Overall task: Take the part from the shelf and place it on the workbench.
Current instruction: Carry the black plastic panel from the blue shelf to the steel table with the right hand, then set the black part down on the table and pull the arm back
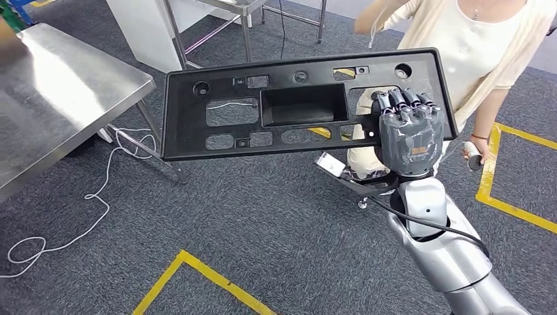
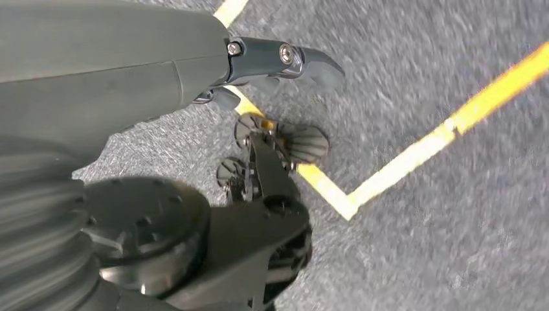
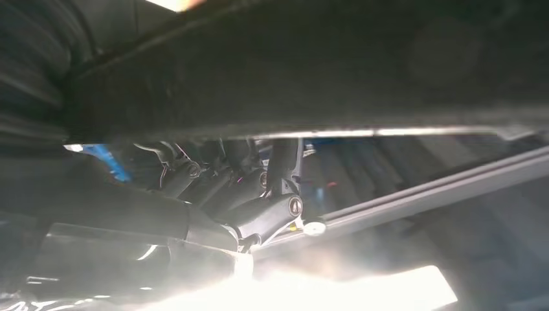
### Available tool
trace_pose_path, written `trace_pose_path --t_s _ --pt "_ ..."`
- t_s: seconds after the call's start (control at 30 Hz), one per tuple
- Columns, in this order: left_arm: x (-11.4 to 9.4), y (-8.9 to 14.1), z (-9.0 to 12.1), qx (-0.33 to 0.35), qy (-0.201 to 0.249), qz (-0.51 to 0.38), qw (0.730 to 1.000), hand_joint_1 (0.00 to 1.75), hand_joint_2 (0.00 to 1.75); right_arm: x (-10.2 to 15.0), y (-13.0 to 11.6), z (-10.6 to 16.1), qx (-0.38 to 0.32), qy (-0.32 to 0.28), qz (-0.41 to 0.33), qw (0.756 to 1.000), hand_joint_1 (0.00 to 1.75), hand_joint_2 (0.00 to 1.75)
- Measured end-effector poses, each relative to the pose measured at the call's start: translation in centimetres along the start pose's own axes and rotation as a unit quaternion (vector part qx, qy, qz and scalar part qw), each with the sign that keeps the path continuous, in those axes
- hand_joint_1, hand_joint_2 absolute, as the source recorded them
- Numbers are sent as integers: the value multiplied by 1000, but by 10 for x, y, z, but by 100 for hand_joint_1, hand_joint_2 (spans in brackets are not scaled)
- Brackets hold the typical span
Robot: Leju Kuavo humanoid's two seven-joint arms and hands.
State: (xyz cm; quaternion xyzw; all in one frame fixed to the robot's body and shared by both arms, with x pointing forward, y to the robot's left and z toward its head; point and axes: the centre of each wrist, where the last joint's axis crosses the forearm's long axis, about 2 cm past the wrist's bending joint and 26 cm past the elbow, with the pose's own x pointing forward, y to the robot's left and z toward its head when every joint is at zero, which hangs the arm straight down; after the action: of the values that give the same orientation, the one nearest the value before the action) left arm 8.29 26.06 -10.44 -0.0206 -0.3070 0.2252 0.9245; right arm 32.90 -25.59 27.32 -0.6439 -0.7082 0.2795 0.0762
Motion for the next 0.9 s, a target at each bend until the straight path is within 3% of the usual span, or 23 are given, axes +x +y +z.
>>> trace_pose_path --t_s 0.9 --pt "-7 7 4 14 -7 22 1000 0 175 22 6 -11 -8 -28 -28 999 175 175"
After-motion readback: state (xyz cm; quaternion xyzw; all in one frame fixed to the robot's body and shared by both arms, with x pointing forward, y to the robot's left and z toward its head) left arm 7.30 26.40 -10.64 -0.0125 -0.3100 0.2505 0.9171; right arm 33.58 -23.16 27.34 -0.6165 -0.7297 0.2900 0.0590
